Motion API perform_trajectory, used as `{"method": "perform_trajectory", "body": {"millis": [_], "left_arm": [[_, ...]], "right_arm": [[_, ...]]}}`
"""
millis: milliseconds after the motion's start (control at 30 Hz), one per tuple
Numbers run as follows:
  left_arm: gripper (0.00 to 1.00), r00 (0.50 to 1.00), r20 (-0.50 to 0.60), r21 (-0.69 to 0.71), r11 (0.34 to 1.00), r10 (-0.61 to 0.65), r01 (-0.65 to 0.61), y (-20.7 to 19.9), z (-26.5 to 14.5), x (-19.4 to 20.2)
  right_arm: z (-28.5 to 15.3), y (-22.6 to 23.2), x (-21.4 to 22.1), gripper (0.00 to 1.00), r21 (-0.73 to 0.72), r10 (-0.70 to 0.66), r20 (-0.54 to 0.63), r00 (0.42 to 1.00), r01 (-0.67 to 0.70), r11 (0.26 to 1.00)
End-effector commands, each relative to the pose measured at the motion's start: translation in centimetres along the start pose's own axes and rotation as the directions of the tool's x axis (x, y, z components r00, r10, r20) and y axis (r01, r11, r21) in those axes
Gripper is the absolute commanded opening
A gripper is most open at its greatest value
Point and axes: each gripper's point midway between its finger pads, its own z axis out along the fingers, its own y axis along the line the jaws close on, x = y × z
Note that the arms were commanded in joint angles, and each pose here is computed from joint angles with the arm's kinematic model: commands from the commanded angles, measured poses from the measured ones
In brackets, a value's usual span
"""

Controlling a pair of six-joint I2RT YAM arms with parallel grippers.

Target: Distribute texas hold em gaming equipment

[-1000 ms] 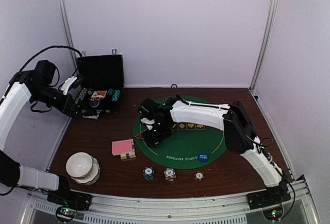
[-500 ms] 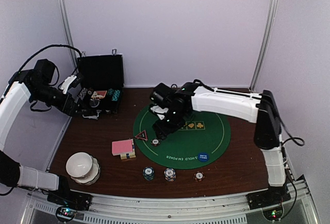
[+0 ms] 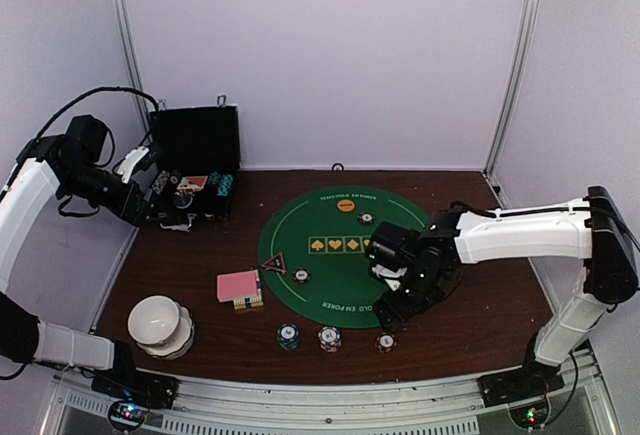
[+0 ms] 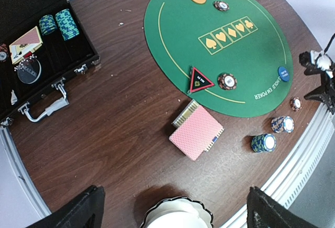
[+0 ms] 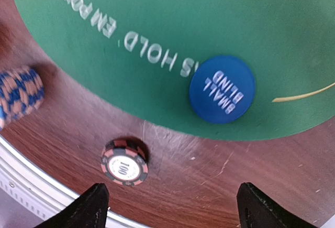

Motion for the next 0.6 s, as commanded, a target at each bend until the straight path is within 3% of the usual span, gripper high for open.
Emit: {"method": "perform_trajectory", "body": {"millis": [0,200,567], "left_arm": [[0.97,1.000,0.014,-0.005,1.000,0.014,-0.014,0.1,-0.4,-0.5],[0.97,1.000,0.014,-0.008,1.000,0.013,-0.013,0.1,-0.5,-0.5],[0.98,1.000,0.020,-0.007,1.000,0.013,-0.013,-0.1,-0.7,-0.5]], "right_arm": [[0.5,2.0,-0.1,0.89,-0.076,0.037,0.044,0.998,-0.034,0.997],[2.9,3.7,0.0,0.89,-0.080,-0.015,0.013,1.000,0.016,0.997],[4.9,3.6,0.6,0.76,-0.048,-0.038,-0.021,0.999,0.037,0.998]]}}
